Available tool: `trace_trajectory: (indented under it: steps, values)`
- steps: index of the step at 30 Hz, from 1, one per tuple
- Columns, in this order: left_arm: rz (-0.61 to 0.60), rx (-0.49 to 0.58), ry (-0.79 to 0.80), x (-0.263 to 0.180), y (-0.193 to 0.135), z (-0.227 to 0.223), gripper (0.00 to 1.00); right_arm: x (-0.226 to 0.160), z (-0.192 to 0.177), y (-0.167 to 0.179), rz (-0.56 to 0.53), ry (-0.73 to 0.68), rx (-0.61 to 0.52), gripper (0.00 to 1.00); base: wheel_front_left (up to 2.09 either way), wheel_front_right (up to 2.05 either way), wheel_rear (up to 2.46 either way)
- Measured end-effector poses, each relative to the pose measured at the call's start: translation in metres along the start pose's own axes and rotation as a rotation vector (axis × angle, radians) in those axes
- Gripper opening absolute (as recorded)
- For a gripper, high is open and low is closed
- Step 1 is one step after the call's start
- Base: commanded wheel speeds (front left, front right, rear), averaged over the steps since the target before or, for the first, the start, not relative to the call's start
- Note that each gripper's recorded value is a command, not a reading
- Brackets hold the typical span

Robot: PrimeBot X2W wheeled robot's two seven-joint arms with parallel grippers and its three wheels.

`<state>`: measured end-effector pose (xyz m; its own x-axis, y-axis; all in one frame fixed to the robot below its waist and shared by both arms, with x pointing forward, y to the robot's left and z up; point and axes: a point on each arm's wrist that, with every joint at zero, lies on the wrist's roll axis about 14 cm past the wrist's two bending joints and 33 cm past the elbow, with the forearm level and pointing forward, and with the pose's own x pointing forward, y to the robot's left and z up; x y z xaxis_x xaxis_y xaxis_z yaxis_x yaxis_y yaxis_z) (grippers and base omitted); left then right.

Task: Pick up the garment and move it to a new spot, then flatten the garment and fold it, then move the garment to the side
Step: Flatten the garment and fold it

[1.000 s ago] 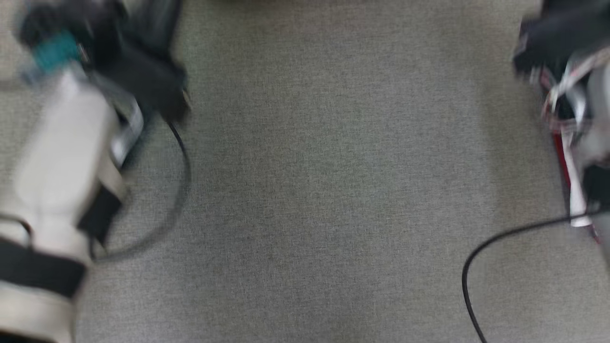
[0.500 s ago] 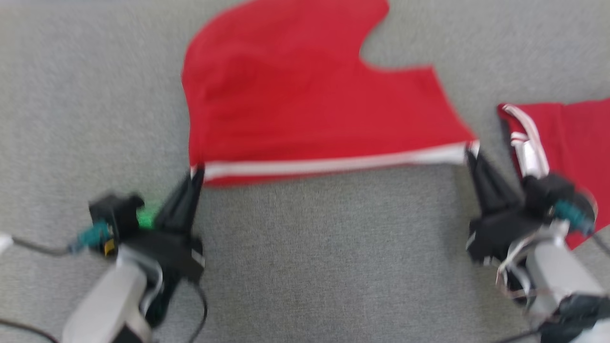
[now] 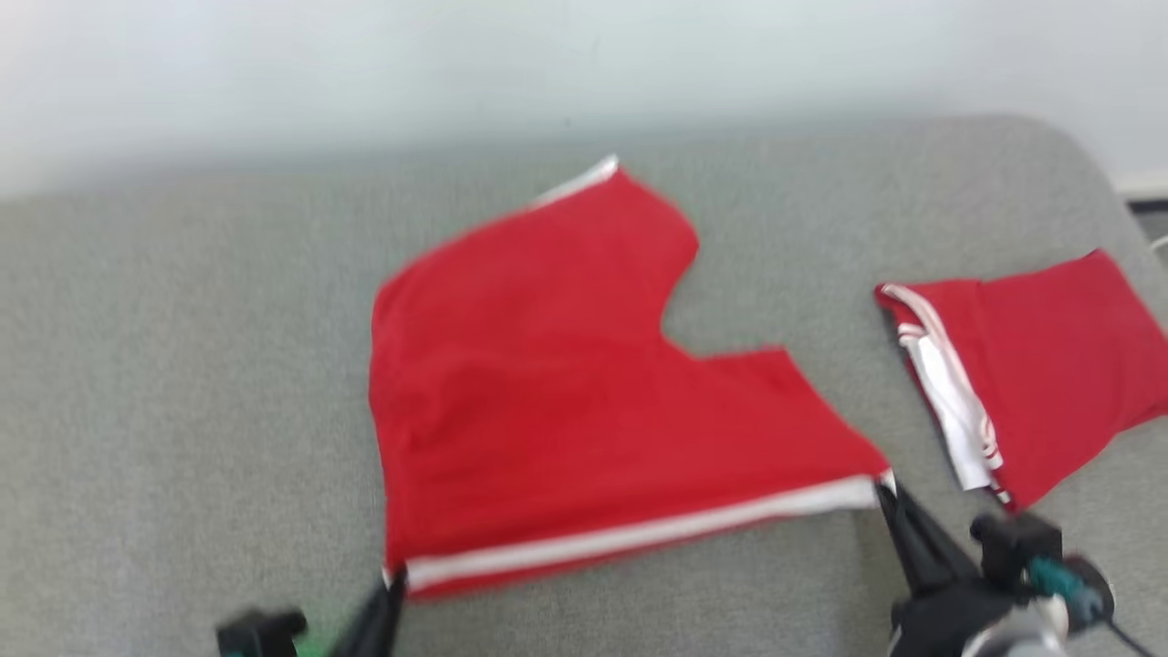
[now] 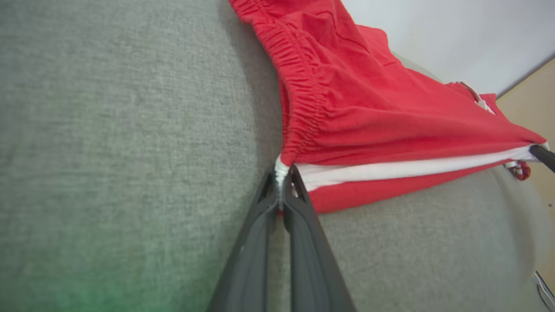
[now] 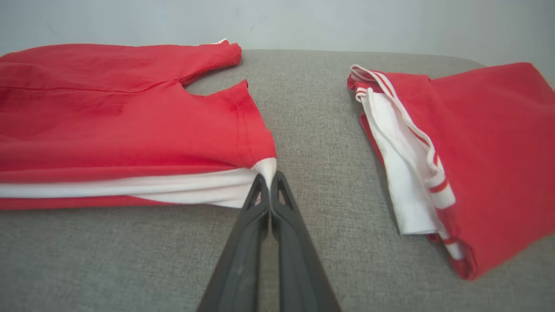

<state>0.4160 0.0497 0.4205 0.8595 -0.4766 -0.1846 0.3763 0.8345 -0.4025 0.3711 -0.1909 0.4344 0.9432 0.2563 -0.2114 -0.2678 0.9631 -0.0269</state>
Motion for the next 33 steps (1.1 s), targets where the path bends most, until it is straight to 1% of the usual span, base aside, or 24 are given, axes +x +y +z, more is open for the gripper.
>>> trace_trajectory:
  steps: [2, 4, 7, 12, 15, 20, 26, 33]
  values:
    - [-0.014, 0.034, 0.010, -0.012, -0.007, -0.005, 0.00, -0.012, -0.003, 0.001, -0.013, 0.000, 0.012, 0.00, 0.00, 0.00, 0.00]
    - [-0.006, 0.032, -0.007, -0.020, -0.010, -0.004, 0.00, -0.022, -0.004, 0.004, -0.019, -0.004, 0.021, 0.00, 0.00, 0.00, 0.00]
    - [-0.004, 0.059, -0.011, -0.031, -0.014, -0.005, 0.00, -0.035, -0.009, 0.009, -0.024, -0.002, 0.028, 0.00, 0.00, 0.00, 0.00]
    - [0.022, 0.087, -0.029, -0.045, -0.012, -0.004, 0.00, -0.052, -0.017, 0.018, -0.025, 0.001, 0.045, 0.00, 0.00, 0.00, 0.00]
    - [0.035, 0.087, -0.030, -0.050, -0.010, -0.006, 0.00, -0.058, -0.021, 0.024, -0.012, 0.011, 0.032, 0.00, 0.00, 0.00, 0.00]
    - [0.062, 0.103, -0.015, -0.064, -0.005, -0.015, 0.00, -0.069, -0.030, 0.032, -0.005, 0.024, 0.047, 0.00, 0.00, 0.00, 0.00]
    - [0.106, 0.104, -0.039, -0.073, 0.004, -0.012, 0.00, -0.075, -0.035, 0.041, 0.021, 0.036, 0.048, 0.00, 0.00, 0.00, 0.00]
    - [0.111, 0.106, -0.100, -0.071, 0.000, 0.005, 0.00, -0.061, -0.012, 0.033, 0.010, -0.030, 0.034, 0.00, 0.00, 0.00, 0.00]
